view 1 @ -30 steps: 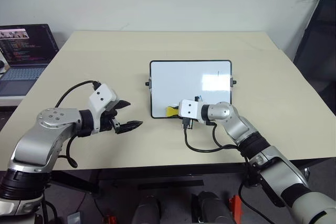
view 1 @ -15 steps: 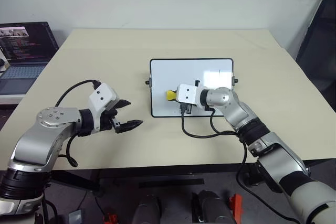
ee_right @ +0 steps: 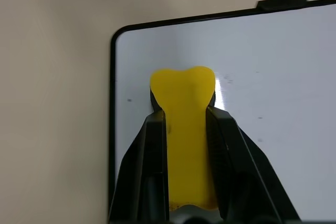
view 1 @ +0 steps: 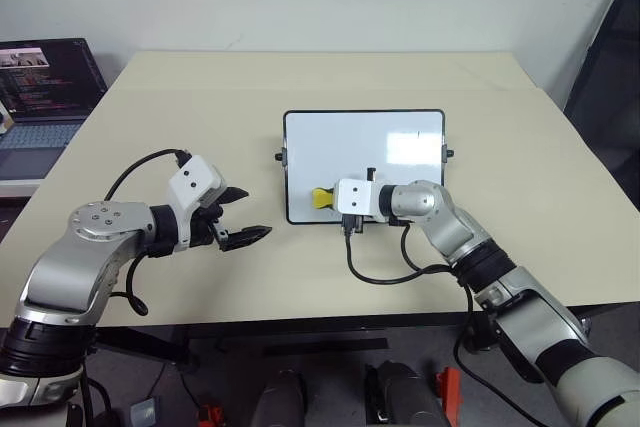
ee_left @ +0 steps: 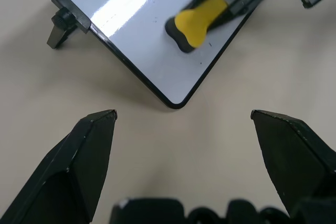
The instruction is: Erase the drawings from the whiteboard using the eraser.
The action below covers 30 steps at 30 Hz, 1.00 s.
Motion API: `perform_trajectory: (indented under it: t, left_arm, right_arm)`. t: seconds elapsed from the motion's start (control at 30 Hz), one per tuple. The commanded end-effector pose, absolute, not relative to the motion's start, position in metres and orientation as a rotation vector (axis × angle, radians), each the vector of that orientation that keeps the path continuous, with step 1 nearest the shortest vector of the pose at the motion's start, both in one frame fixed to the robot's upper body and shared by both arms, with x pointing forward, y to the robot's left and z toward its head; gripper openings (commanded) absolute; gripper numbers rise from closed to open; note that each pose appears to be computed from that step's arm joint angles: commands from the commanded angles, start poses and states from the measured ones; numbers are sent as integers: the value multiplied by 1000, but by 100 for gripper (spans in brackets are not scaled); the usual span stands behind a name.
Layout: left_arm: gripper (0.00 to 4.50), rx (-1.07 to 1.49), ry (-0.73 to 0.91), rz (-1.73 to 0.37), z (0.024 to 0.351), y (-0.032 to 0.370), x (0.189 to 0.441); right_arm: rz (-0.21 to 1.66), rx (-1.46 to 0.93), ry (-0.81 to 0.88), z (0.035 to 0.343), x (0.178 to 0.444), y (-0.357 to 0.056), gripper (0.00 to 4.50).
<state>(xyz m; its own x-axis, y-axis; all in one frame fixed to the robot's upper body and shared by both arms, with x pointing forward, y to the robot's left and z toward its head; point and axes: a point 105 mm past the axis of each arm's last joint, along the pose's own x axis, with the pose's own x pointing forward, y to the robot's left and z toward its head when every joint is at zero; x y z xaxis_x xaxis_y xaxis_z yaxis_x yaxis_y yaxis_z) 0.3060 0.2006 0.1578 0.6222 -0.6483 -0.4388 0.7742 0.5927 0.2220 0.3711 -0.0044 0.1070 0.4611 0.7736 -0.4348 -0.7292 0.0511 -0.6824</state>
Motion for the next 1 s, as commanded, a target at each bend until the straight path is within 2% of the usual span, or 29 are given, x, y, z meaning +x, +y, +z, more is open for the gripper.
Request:
perform_trajectory:
  t: [0.03, 0.23, 0.57, 0.7, 0.87, 1.0]
  left_arm:
    - [450, 441, 290, -837, 169, 201, 308]
    - [450, 444, 292, -837, 169, 201, 308]
    - [450, 445, 289, -842, 169, 201, 309]
    - [450, 447, 286, -839, 171, 202, 310]
    - [450, 438, 277, -842, 173, 201, 310]
    - [450, 430, 259, -857, 176, 196, 310]
  right_arm:
    - [1133, -1049, 185, 54, 370, -34, 68]
    - [1131, -1091, 232, 40, 369, -44, 68]
    - [1116, -1092, 240, 42, 369, -52, 68]
    - [1055, -966, 71, 102, 379, -42, 68]
    - [1058, -758, -120, 192, 362, -35, 68]
    - [1067, -747, -130, 219, 344, -56, 68]
